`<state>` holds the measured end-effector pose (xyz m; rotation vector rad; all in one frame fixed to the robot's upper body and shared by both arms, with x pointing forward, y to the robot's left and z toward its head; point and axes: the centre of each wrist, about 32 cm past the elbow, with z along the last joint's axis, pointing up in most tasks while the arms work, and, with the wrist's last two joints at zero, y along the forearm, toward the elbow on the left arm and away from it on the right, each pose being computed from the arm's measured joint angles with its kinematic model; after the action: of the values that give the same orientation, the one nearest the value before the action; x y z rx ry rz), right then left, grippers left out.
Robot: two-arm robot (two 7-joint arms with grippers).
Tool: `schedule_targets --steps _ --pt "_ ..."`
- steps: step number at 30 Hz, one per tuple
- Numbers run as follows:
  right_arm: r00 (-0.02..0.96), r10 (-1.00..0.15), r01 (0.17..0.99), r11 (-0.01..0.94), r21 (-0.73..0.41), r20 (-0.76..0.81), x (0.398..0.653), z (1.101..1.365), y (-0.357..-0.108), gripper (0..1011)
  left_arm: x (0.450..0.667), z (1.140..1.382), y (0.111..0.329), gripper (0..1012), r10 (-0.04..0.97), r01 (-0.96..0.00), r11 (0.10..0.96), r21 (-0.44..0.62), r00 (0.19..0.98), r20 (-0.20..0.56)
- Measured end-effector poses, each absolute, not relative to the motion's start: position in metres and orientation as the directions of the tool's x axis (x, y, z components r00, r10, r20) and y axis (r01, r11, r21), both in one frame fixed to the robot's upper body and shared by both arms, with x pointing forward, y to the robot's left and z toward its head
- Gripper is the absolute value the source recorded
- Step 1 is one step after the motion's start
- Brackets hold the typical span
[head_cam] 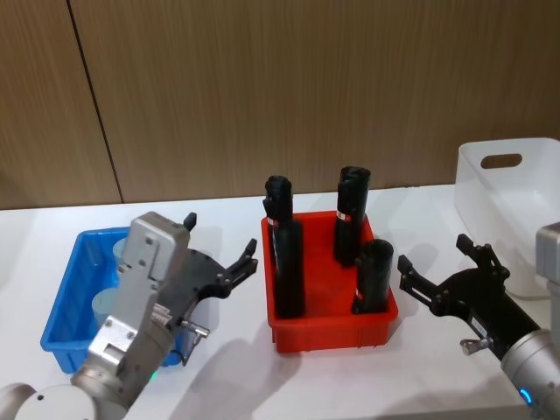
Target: Pick the cotton swabs from the blue box and place them into the white box.
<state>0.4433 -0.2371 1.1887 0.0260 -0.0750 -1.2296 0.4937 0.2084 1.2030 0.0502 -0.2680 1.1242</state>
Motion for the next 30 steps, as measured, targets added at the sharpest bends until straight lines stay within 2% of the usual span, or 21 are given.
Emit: schedule_targets --steps 13,30 --pt "0.333 -0.942 0.940 0.335 0.060 0.043 0.443 1.189 -0.237 1002 0.492 1.199 0.229 1004 0.910 -0.923 0.381 -0.050 0.365 0.195" --pt "0.333 -0.942 0.940 0.335 0.060 0.043 0.443 1.189 -0.237 1002 0.486 1.195 0.248 1004 0.968 -0.971 0.214 0.103 0.225 0.112"
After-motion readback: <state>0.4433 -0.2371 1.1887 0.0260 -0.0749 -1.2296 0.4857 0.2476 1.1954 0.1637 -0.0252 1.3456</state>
